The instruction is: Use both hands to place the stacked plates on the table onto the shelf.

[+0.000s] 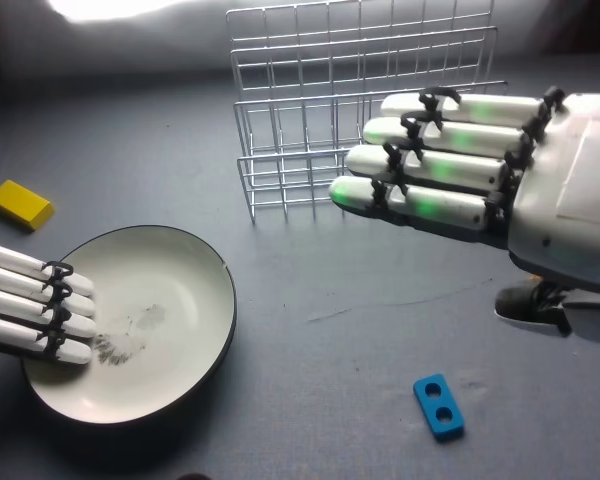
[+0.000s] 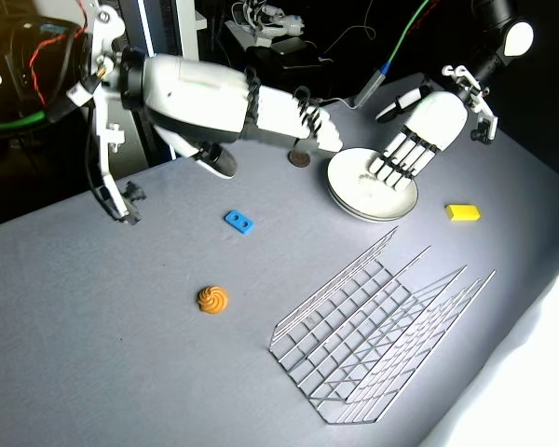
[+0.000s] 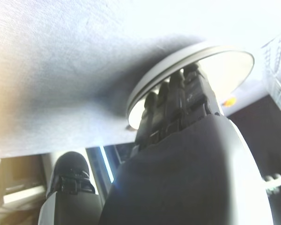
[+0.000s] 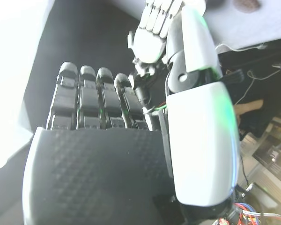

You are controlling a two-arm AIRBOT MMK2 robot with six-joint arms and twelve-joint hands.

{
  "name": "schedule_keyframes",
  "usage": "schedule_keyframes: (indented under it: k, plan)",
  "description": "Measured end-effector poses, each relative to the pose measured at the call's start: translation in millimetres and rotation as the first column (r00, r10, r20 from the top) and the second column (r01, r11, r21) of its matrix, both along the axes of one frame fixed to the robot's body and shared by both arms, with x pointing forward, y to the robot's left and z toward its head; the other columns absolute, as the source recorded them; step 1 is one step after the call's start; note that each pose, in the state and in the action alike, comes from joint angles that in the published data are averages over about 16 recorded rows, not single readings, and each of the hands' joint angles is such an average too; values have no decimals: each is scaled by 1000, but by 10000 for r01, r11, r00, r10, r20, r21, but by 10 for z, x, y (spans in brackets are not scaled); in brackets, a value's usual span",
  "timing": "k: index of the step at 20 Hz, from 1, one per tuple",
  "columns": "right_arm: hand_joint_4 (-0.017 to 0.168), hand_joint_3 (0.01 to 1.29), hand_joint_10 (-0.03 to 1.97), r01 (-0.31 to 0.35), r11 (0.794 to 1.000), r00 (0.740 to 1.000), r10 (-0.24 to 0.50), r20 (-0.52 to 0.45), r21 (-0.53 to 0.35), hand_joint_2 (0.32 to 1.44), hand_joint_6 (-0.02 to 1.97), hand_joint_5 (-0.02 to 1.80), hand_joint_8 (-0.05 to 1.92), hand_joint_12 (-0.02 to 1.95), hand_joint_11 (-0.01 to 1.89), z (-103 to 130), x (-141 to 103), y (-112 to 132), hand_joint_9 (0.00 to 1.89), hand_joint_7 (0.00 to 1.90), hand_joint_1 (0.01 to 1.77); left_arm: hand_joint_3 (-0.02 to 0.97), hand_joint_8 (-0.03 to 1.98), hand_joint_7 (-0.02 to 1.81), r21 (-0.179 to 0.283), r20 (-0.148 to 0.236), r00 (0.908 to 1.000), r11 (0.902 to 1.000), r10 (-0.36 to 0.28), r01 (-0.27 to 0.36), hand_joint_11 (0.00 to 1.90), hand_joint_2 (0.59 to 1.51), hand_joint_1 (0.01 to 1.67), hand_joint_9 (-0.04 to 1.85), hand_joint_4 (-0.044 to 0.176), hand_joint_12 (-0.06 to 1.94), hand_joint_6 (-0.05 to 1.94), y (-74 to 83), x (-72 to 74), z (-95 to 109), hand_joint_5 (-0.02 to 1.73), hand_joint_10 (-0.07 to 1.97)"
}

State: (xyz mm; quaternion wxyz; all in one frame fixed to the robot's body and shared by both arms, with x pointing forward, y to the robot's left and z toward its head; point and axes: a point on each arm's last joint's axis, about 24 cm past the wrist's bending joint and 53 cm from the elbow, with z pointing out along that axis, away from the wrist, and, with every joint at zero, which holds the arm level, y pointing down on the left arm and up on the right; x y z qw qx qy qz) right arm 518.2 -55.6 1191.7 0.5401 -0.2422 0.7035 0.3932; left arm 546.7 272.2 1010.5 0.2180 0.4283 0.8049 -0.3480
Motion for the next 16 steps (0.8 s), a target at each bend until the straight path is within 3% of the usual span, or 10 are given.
schedule_keyframes:
  k: [6, 16]
  plan:
    - [5, 17, 7, -98, 9993, 9990, 113, 439, -347, 1019, 18, 19, 12, 44, 28, -20, -10, 23, 22, 21, 1164, 18, -13, -9, -153, -140, 9999, 9999, -38, 36, 14, 1125, 18, 10, -4, -6, 2, -113, -39, -28, 15, -5]
    - [5, 16, 7, -520, 9940, 9900, 639, 1258, -959, 1020, 18, 18, 12, 191, 19, -82, 56, 269, 19, 21, 1169, 19, -17, -13, -675, -346, 9991, 9975, -227, 203, 14, 1120, 19, 17, -5, 9, -6, -563, -142, 0, 17, 5]
